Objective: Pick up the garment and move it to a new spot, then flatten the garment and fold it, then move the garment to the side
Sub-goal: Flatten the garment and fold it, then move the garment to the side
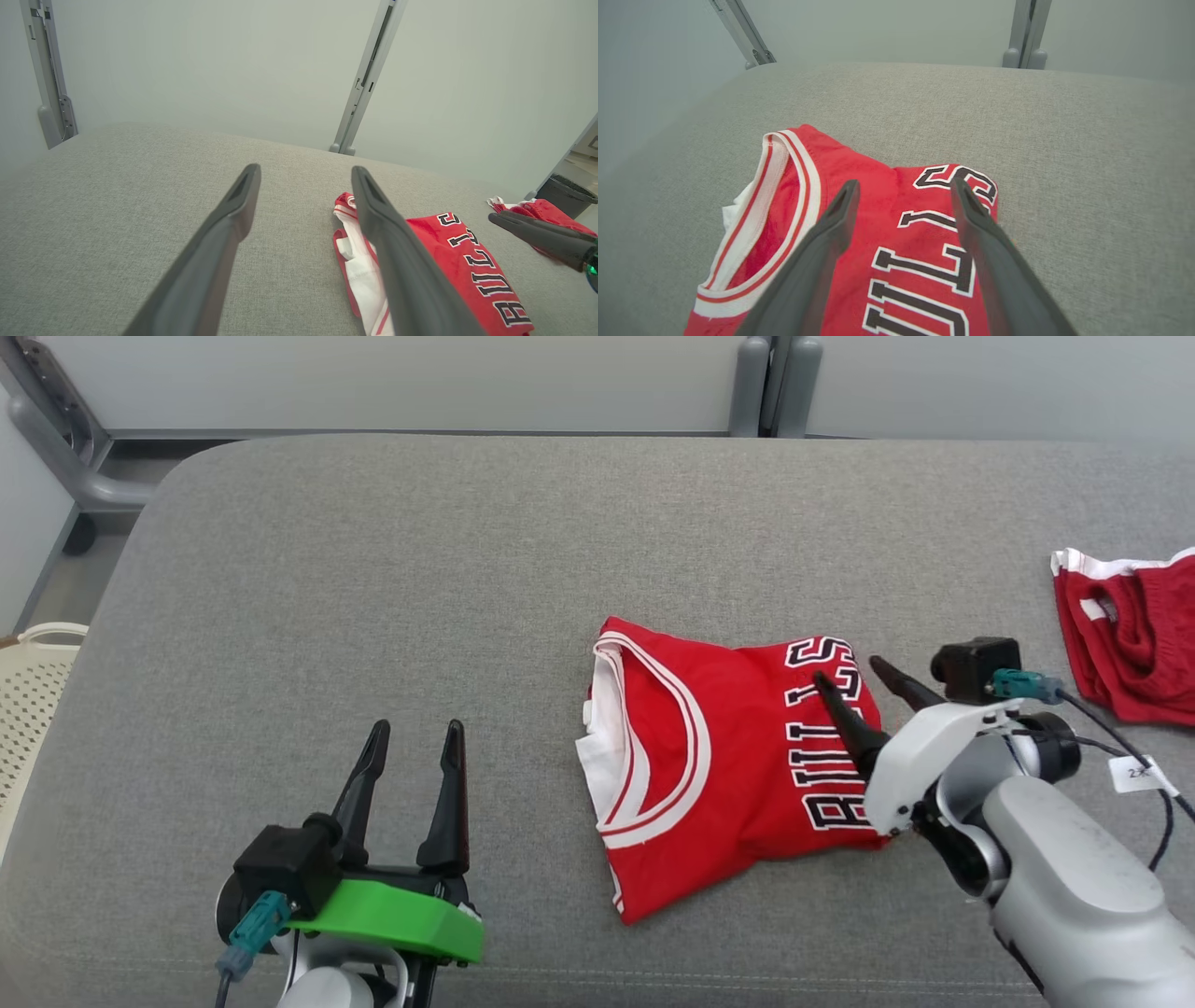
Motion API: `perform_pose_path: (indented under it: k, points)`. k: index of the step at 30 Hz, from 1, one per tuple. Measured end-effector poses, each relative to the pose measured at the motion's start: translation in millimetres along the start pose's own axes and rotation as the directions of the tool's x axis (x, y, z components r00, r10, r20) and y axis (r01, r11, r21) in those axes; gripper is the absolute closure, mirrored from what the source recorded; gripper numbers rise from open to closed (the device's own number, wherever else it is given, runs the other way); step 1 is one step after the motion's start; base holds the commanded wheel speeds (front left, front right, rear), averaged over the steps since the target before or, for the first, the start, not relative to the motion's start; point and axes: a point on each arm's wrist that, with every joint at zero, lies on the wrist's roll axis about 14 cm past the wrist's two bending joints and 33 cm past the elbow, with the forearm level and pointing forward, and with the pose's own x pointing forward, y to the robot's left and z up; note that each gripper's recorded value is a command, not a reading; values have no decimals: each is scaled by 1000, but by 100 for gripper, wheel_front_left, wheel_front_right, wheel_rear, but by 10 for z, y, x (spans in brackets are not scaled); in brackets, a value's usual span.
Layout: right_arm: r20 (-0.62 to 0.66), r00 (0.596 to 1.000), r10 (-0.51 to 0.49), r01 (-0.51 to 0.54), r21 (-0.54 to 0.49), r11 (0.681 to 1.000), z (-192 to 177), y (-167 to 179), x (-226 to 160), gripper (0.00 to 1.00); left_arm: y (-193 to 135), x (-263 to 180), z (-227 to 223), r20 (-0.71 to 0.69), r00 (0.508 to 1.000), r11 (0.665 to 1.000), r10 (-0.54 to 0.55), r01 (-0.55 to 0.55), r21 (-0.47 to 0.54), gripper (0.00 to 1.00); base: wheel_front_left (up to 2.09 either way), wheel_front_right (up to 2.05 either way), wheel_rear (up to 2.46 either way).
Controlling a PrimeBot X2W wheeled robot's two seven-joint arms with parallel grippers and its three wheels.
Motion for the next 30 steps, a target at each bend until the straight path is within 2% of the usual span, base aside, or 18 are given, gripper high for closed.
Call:
perform_pose_path:
  k: [5, 9, 21, 27, 29, 30]
  points:
    - [-73, 993, -89, 90, 1, 996, -112, -379, -126, 0, -28, 19, -14, -4, 1000, 1000, -8, 8, -3, 0, 0, 0, 0]
    - [-140, 984, -110, 120, 70, 990, -278, -475, -136, 0, -3, 34, -49, -15, 1000, 1000, -2, 2, -3, 0, 0, 0, 0]
    - [-308, 949, -73, 150, 234, 961, -742, -456, -25, 0, 174, 51, -63, -22, 999, 999, 49, -48, 12, 0, 0, 0, 0]
    - [-333, 943, -18, 127, 307, 943, -793, -346, 94, 0, 241, 62, -92, -29, 997, 998, 68, -67, 17, 0, 0, 0, 0]
    - [-340, 940, 2, 107, 302, 947, -800, -304, 123, 0, 257, 69, -96, -29, 997, 997, 72, -72, 18, 0, 0, 0, 0]
    - [-340, 940, 11, 96, 295, 951, -789, -286, 141, 42, 264, 68, -107, -32, 997, 997, 75, -74, 18, 0, 0, 0, 0]
